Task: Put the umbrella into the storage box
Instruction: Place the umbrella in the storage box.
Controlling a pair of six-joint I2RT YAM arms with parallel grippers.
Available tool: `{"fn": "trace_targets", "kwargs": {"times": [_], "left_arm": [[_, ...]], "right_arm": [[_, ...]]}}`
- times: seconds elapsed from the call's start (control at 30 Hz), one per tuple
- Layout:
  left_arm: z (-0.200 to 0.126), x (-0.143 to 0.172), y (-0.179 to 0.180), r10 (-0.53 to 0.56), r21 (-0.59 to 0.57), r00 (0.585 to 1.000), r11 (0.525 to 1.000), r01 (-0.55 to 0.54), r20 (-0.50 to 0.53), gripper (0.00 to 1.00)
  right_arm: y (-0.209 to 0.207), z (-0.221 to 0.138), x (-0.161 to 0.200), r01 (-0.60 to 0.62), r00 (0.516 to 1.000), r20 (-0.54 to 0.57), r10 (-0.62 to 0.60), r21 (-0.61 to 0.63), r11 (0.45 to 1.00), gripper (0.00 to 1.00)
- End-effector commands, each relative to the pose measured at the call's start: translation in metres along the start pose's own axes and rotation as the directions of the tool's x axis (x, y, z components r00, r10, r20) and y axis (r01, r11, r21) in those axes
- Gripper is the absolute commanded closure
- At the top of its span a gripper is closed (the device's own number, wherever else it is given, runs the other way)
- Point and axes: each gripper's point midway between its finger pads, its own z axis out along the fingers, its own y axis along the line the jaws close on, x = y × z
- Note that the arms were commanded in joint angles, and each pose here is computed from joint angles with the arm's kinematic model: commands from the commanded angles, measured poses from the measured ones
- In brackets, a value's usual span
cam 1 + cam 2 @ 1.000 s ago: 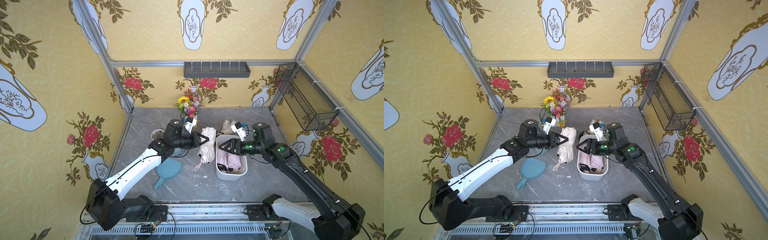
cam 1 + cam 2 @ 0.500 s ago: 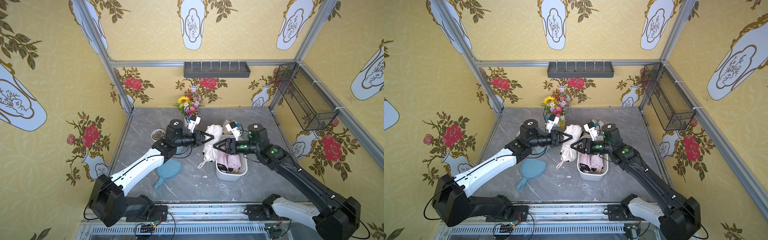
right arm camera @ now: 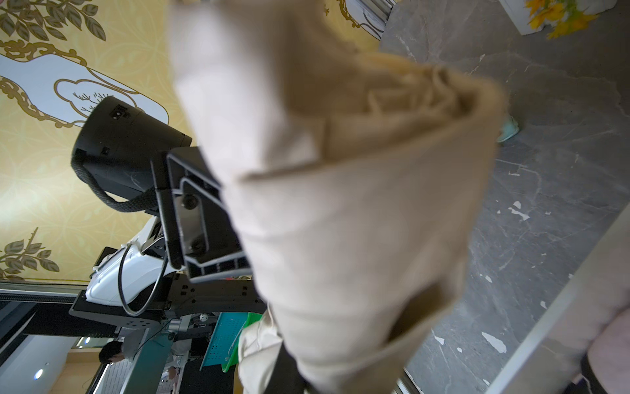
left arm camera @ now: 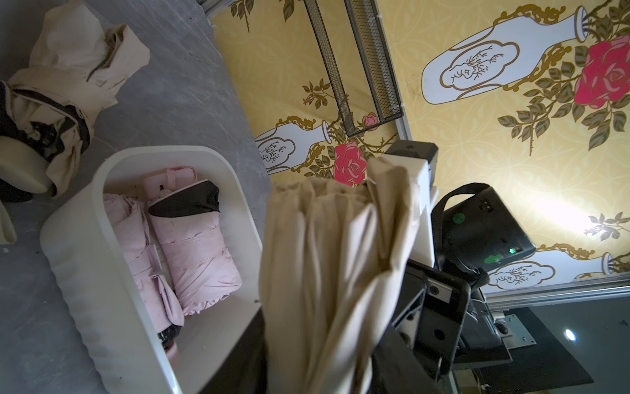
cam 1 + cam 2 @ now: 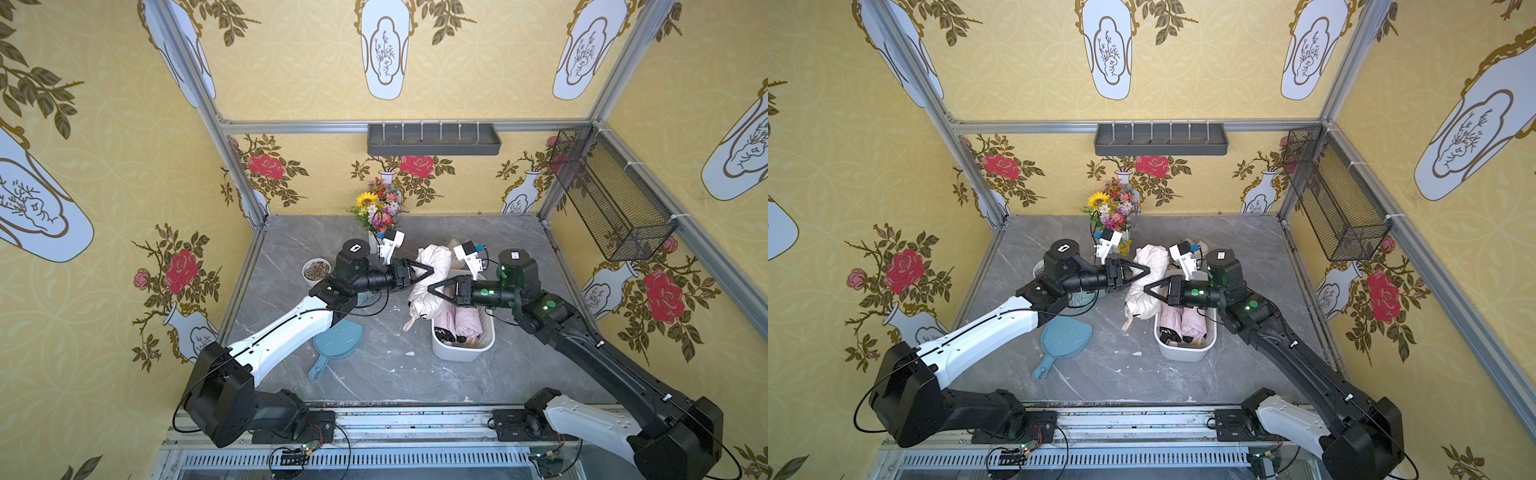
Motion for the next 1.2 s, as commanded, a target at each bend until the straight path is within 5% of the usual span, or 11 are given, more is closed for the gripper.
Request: {"fn": "trace_targets", "kwargs": {"times": [0.0,0.13,0.23,0.4,0.9,1.17], "left_arm": [[-0.008,-0.002,0.006,0.020,-0.051,0.999,0.999,-0.019,0.033,0.40],[-0.029,-0.003,0.040,0.012,-0.258,0.998,0.966,0.005,0.064,0.34],[-0.048,-0.002,0.064,0.034,-0.411,0.996,0.912,0.000,0.077,0.32],[-0.069,0.003,0.092,0.044,-0.569,0.996,0.823,0.006,0.075,0.29],[-0.078,0.016,0.121,0.005,-0.646,0.998,0.762,0.040,0.068,0.25],[-0.080,0.021,0.127,-0.005,-0.657,0.998,0.753,0.042,0.058,0.25]], "right_arm": [[-0.011,-0.009,-0.003,0.053,0.998,0.013,-0.055,0.126,0.991,1.00],[-0.048,-0.030,0.005,0.025,1.000,-0.020,-0.019,0.375,0.926,1.00],[-0.081,-0.049,0.017,0.003,0.997,-0.062,0.039,0.564,0.826,1.00],[-0.109,-0.055,0.032,-0.013,0.986,-0.115,0.121,0.670,0.742,1.00],[-0.167,-0.001,0.042,-0.015,0.954,-0.180,0.240,0.770,0.638,1.00],[-0.217,0.009,0.065,-0.050,0.924,-0.159,0.348,0.853,0.520,1.00]]}}
